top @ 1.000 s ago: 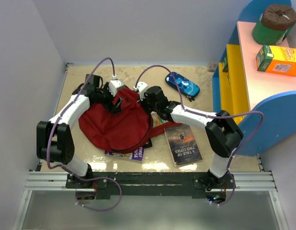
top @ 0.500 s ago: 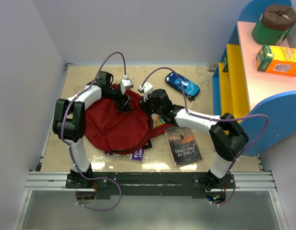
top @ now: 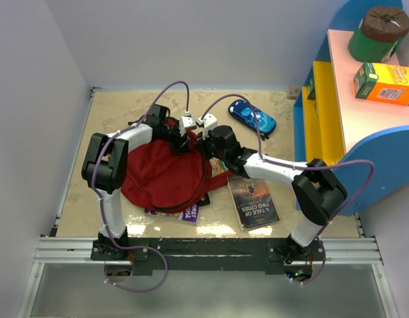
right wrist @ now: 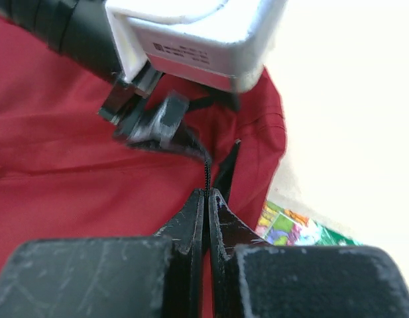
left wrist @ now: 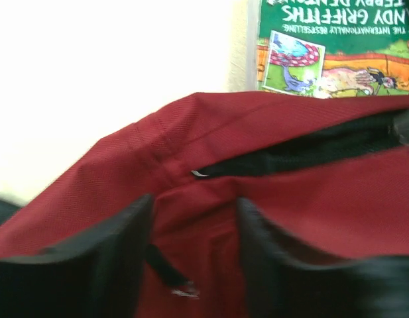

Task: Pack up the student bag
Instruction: Unzip the student bag at the center of the board.

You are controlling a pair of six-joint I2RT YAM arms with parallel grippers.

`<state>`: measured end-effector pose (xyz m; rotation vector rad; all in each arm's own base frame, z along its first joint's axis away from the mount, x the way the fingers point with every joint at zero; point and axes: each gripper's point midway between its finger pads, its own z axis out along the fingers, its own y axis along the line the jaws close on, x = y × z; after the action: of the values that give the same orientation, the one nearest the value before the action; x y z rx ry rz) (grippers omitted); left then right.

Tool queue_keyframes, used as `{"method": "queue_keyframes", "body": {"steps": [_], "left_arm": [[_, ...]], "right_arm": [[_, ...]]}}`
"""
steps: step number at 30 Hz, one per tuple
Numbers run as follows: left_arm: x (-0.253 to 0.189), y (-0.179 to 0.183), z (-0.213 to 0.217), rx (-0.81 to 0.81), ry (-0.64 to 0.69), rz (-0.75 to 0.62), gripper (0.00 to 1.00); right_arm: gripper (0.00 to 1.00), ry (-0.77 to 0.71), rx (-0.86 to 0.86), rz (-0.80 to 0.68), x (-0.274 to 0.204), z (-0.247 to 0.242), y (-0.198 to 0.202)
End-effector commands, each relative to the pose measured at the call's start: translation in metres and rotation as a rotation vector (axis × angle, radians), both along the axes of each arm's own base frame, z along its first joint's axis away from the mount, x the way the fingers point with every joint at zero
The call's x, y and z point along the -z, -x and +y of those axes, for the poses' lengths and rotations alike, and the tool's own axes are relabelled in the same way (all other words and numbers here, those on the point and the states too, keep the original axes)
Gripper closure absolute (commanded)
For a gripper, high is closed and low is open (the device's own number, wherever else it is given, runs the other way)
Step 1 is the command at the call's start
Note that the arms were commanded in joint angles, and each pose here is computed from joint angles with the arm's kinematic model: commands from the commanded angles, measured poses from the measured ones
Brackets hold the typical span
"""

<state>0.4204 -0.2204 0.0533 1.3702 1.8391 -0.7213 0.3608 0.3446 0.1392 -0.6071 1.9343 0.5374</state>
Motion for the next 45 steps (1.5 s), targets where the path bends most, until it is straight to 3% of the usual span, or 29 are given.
{"method": "queue_keyframes", "body": {"steps": [1,4,9,18,23,29,34,36,38,39,41,42,45], "left_arm": [[-0.010,-0.019,0.005,-0.058,-0.018,-0.137,0.58],[-0.009,-0.022,0.008,-0.105,-0.021,-0.102,0.83],[-0.010,-0.037,0.022,-0.252,-0.001,-0.043,1.00],[-0.014,-0.047,0.035,-0.444,0.072,0.068,1.00],[-0.020,-0.054,0.036,-0.504,0.072,0.028,1.00],[-0.028,-0.058,0.045,-0.557,0.068,-0.029,1.00],[-0.057,-0.035,0.034,-0.457,0.092,0.017,0.59],[-0.070,-0.004,0.021,-0.313,0.111,0.098,0.44],[-0.085,0.027,0.017,-0.223,0.124,0.161,0.35],[-0.094,0.043,0.010,-0.132,0.157,0.159,0.25],[-0.107,0.067,0.010,-0.065,0.172,0.172,0.16],[-0.118,0.080,0.005,-0.014,0.210,0.181,0.00],[-0.120,0.110,0.001,0.057,0.269,0.262,0.00]], "right_arm": [[1.00,-0.058,0.083,-0.070,-0.037,-0.018,0.001],[1.00,-0.037,0.115,-0.052,-0.028,-0.028,0.005],[1.00,-0.057,0.130,-0.018,-0.021,-0.041,0.025],[1.00,-0.096,0.099,0.042,-0.013,-0.025,0.080],[1.00,-0.079,0.041,0.074,-0.007,0.006,0.120],[1.00,-0.039,0.075,0.098,-0.002,0.018,0.134],[1.00,-0.004,0.133,0.107,0.008,0.009,0.130],[1.00,0.011,0.126,0.109,0.013,0.012,0.129],[1.00,0.012,0.117,0.105,0.014,0.016,0.127],[1.00,0.023,0.108,0.105,0.018,0.019,0.127],[0.98,0.026,0.100,0.103,0.020,0.021,0.126],[0.95,0.034,0.083,0.096,0.021,0.023,0.128],[0.81,0.035,0.064,0.075,0.021,0.024,0.126]]}}
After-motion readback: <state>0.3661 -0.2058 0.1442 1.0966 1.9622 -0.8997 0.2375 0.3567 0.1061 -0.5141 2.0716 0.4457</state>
